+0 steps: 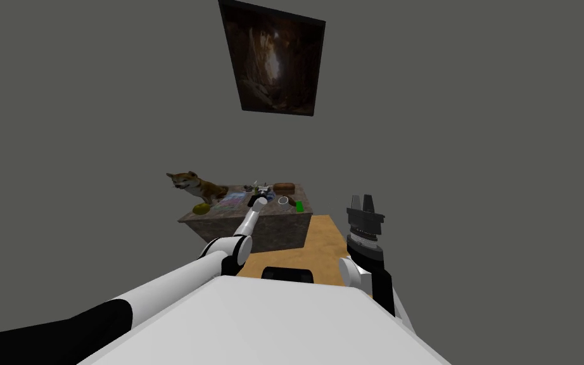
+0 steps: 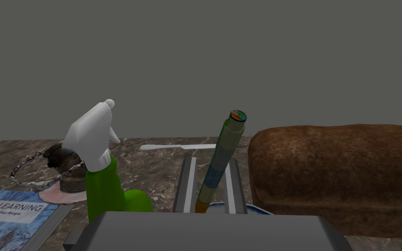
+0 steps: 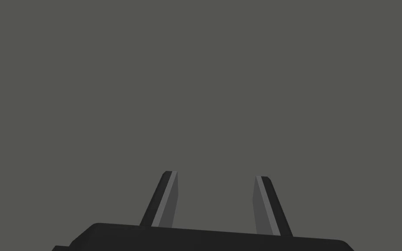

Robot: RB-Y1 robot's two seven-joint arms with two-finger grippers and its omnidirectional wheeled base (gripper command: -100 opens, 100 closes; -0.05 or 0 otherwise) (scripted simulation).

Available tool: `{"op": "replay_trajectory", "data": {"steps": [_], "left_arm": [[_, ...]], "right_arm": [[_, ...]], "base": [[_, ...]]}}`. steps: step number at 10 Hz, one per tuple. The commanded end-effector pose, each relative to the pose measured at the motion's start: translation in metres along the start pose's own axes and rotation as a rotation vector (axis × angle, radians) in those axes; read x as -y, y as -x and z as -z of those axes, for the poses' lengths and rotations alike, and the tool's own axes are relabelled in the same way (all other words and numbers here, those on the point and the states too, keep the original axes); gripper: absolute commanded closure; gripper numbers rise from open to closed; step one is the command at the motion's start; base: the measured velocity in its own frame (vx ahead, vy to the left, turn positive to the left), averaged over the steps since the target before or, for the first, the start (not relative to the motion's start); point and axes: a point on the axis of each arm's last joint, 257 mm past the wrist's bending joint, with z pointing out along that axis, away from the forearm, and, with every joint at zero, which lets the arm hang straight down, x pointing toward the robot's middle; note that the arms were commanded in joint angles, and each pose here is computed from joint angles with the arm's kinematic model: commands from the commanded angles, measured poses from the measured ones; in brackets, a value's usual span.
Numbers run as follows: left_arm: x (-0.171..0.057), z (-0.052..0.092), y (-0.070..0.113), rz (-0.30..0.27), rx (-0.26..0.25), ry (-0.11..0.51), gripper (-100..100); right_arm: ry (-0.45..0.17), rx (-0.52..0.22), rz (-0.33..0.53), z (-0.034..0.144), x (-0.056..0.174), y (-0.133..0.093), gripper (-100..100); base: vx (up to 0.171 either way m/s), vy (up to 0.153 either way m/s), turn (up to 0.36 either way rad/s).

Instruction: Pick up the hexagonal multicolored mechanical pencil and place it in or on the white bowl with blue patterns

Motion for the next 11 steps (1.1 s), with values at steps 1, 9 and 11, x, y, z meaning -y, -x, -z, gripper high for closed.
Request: {"op": "replay_trajectory", "data": {"steps": [1, 9, 11], "left_arm": [[-0.031, 0.003, 0.006, 0.038, 0.023, 0.035, 100], [-0.030, 0.004, 0.007, 0.035, 0.023, 0.036, -100], [-0.002, 0.000, 0.004, 0.033, 0.022, 0.012, -100]], "right_arm": [[0.000, 0.000, 0.000, 0.000, 0.000, 0.000, 0], [0.000, 0.000, 0.000, 0.000, 0.000, 0.000, 0], [0.000, 0.000, 0.000, 0.000, 0.000, 0.000, 0]], "base": [[0.045, 0.048, 0.088], [0.003, 0.005, -0.001], [-0.012, -0.018, -0.080]]}}
